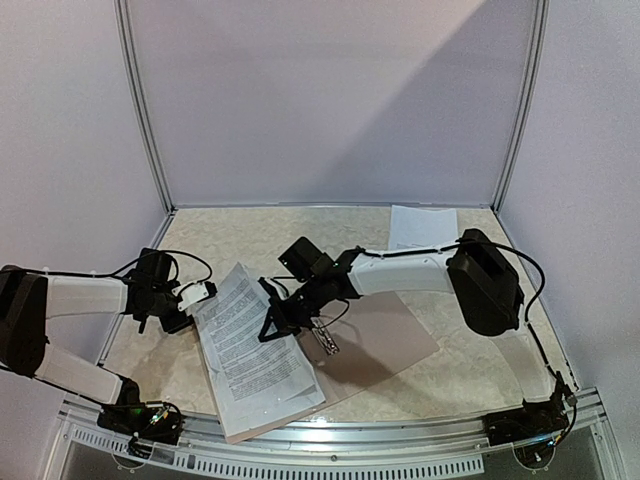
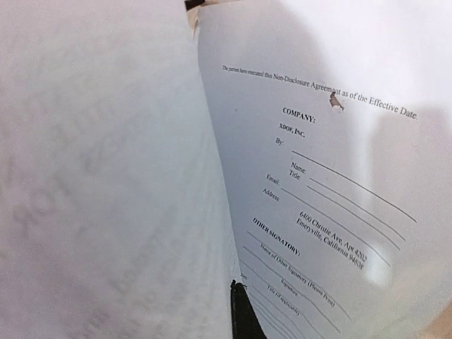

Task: Put the files into the folder
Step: Insert the folder to form pockets on the folder.

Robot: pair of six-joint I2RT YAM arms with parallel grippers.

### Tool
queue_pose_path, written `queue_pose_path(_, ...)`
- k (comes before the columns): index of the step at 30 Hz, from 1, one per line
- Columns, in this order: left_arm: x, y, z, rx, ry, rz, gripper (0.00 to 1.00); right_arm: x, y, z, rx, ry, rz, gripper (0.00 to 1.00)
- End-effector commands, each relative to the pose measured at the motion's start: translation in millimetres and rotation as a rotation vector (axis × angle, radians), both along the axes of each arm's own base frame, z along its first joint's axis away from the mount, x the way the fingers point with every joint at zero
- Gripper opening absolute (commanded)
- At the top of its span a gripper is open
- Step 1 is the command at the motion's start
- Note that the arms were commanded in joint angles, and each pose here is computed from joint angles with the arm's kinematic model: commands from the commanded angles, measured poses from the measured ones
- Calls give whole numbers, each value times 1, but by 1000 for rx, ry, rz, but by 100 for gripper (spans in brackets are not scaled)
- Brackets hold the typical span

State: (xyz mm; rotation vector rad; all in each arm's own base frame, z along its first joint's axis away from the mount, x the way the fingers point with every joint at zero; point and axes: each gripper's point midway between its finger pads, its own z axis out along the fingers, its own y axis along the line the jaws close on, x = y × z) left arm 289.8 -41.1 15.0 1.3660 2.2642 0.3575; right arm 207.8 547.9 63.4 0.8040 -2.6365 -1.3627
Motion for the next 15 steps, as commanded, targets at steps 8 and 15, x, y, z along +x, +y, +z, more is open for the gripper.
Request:
queue_pose_path(8, -52, 9, -13, 17, 214, 0, 65, 15, -36, 14, -78, -40, 8, 0)
queue_pose_path(15, -94, -27, 4, -100, 318, -140, 61, -2, -38, 1, -26, 63, 18, 0)
